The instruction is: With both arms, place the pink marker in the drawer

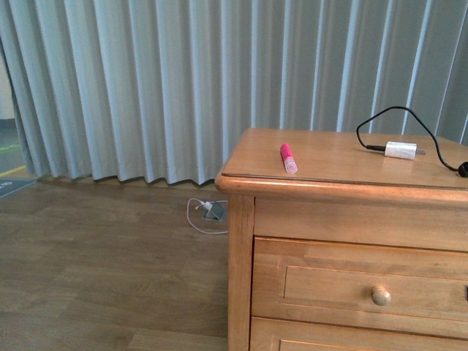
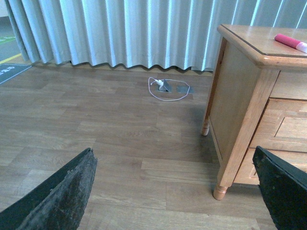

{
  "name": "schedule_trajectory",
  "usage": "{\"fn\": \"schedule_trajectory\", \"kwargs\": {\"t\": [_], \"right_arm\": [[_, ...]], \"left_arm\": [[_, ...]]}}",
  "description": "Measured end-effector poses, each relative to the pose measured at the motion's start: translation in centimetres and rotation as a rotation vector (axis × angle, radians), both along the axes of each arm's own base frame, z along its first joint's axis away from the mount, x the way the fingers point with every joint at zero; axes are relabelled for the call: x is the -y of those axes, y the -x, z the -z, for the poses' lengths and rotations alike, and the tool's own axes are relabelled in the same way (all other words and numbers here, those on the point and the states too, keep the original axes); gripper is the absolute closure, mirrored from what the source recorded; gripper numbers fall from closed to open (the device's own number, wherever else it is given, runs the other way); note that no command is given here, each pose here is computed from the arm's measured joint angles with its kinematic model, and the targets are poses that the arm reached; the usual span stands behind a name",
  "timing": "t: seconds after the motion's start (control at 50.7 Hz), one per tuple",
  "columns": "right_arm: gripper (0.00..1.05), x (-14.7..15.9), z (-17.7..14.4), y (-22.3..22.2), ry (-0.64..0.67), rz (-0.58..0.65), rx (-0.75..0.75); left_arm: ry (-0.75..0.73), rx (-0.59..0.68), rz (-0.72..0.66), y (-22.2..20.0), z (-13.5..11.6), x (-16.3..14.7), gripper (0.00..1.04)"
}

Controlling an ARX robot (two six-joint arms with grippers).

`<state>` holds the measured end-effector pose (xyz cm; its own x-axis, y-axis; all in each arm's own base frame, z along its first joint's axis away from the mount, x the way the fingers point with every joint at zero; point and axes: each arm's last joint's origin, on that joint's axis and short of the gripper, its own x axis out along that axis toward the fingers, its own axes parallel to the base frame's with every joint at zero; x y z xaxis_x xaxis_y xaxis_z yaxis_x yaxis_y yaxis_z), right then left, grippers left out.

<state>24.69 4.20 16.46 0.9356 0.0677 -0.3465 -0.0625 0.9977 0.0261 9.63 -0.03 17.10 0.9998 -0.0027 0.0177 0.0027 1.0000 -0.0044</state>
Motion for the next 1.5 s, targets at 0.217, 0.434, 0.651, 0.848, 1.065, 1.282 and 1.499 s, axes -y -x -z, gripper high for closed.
{"fn": "schedule_trajectory", "kwargs": {"t": [0.217, 0.434, 0.651, 0.848, 1.065, 1.282, 1.499], "right_arm": [[0.08, -1.8, 3.6, -5.8, 0.033, 0.042, -0.068], [0.08, -2.5, 6.9, -10.0, 0.056, 0.092, -0.075], [0.08, -1.8, 8.9, -12.6, 0.071, 0.124, -0.080], [0.08, -1.1, 10.2, -14.0, 0.081, 0.139, -0.091], [0.08, -1.0, 11.3, -14.4, 0.088, 0.144, -0.117], [0.08, -1.0, 11.4, -14.5, 0.074, 0.150, -0.104], [0.08, -1.4, 11.0, -14.1, 0.050, 0.132, -0.083]], "left_arm": [[0.000, 0.000, 0.000, 0.0, 0.0, 0.0, 0.06], [0.000, 0.000, 0.000, 0.0, 0.0, 0.0, 0.06], [0.000, 0.000, 0.000, 0.0, 0.0, 0.0, 0.06], [0.000, 0.000, 0.000, 0.0, 0.0, 0.0, 0.06], [0.000, 0.000, 0.000, 0.0, 0.0, 0.0, 0.06], [0.000, 0.000, 0.000, 0.0, 0.0, 0.0, 0.06], [0.000, 0.000, 0.000, 0.0, 0.0, 0.0, 0.06]]}}
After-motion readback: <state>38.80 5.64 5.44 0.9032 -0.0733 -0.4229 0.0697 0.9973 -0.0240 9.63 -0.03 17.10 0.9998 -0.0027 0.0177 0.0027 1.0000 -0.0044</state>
